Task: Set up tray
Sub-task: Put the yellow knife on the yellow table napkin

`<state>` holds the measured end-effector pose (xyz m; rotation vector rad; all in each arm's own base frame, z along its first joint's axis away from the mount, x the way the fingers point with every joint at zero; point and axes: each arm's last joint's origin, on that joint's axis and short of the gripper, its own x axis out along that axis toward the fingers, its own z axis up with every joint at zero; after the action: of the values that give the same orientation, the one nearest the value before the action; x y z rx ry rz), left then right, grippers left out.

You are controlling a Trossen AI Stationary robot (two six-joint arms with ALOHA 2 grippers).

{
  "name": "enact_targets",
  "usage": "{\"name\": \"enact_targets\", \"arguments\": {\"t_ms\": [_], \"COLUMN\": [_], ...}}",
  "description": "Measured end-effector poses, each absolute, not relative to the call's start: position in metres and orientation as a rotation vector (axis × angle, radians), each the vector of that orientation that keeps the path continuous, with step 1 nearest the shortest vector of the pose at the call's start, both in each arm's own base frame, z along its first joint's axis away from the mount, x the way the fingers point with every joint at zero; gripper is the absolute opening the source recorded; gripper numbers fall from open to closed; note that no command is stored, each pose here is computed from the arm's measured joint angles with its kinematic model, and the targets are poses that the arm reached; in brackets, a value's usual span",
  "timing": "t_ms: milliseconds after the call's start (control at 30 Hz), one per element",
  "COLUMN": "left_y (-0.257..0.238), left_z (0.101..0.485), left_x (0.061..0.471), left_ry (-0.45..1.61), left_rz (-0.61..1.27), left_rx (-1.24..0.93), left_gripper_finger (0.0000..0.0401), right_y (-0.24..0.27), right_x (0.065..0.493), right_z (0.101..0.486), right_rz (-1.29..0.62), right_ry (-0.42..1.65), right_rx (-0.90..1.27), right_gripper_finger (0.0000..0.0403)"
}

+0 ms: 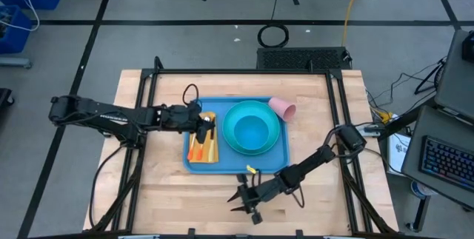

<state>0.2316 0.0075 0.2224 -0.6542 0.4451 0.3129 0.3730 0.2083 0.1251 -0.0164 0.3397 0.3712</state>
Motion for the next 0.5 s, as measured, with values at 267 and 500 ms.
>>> {"name": "enact_targets", "arguments": {"t_ms": [267, 500], "left_y": [0.025, 0.034], "left_z": [0.223, 0.215], "left_x": [0.223, 0.220], "left_ry": [0.408, 0.484], "left_rz": [0.311, 0.332], "left_rx": [-0.715, -0.743], "left_gripper_finger": [0.0002, 0.0002], "right_y": [0.201, 0.199], "right_x": [0.364, 0.365], "right_z": [0.124, 0.124], "right_rz": [0.342, 0.337], "right_ry": [0.304, 0.306], "right_rx": [-0.005, 0.011], "right_gripper_finger": [0.0139, 0.0139]}}
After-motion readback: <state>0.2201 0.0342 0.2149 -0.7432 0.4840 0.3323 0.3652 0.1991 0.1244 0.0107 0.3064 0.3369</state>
